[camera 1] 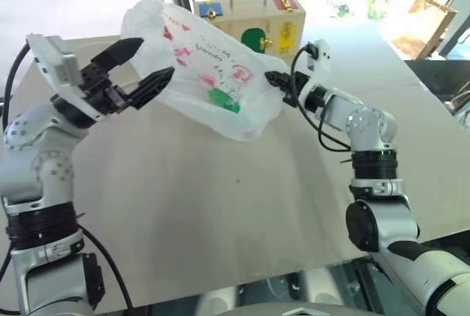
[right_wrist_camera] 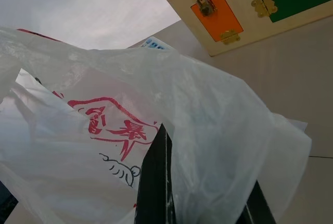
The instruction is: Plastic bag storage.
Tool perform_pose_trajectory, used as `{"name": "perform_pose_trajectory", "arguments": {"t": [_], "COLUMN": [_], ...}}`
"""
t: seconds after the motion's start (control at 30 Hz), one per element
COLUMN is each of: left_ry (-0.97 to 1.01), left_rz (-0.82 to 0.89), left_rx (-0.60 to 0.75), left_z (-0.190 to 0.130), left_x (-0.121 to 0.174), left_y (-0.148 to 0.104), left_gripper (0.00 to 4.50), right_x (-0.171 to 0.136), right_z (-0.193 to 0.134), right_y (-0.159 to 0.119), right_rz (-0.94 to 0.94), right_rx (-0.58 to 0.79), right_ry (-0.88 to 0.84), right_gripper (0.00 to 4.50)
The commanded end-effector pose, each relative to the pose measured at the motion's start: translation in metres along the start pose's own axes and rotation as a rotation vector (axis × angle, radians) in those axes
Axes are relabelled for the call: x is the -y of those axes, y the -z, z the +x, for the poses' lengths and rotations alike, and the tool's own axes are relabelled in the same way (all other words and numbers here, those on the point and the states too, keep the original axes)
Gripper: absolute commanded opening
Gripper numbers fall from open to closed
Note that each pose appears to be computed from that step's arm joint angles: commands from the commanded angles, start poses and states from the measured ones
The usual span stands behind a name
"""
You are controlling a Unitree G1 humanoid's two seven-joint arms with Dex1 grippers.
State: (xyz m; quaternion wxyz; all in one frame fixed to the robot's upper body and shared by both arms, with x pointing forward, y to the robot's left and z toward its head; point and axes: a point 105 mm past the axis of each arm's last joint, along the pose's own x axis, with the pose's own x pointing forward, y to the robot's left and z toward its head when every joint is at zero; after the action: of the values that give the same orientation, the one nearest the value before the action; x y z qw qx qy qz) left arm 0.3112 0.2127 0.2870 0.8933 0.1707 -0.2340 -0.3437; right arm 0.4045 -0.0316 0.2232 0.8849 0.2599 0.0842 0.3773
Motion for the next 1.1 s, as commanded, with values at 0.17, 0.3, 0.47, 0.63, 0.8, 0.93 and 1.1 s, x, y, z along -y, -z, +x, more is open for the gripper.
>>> {"name": "perform_pose_trajectory", "arguments": {"t": [0.17, 0.3, 0.47, 0.63, 0.8, 0.93, 1.1], "left_ry": [-0.216, -0.265, -0.406, -0.537, -0.582, -0.562, -0.543], "left_rz": [0.682, 0.79, 1.01, 1.073, 1.118, 1.113, 1.106], "left_rx": [-0.088, -0.059, -0.137, -0.2, -0.234, -0.287, -0.357], "left_z": [0.009, 0.011, 0.012, 0.006, 0.005, 0.005, 0.005], "left_x": [0.013, 0.027, 0.036, 0.026, 0.017, 0.013, 0.005], "left_y": [-0.006, -0.008, 0.006, 0.012, 0.014, 0.024, 0.04], "left_gripper": [4.43, 4.43, 4.43, 4.43, 4.43, 4.43, 4.43], "right_x": [-0.002, -0.002, -0.002, -0.003, -0.002, -0.002, -0.002], "right_z": [-0.003, -0.002, -0.001, -0.001, -0.001, -0.001, -0.001], "right_y": [-0.007, -0.005, -0.007, -0.007, -0.005, -0.006, -0.007], "right_rz": [-0.022, -0.021, -0.028, -0.032, -0.033, -0.035, -0.035], "right_rx": [0.049, 0.047, 0.049, 0.047, 0.044, 0.045, 0.047], "right_ry": [-0.01, -0.009, -0.01, -0.013, -0.011, -0.009, -0.007], "right_gripper": [0.0, 0.0, 0.0, 0.0, 0.0, 0.0, 0.0]}}
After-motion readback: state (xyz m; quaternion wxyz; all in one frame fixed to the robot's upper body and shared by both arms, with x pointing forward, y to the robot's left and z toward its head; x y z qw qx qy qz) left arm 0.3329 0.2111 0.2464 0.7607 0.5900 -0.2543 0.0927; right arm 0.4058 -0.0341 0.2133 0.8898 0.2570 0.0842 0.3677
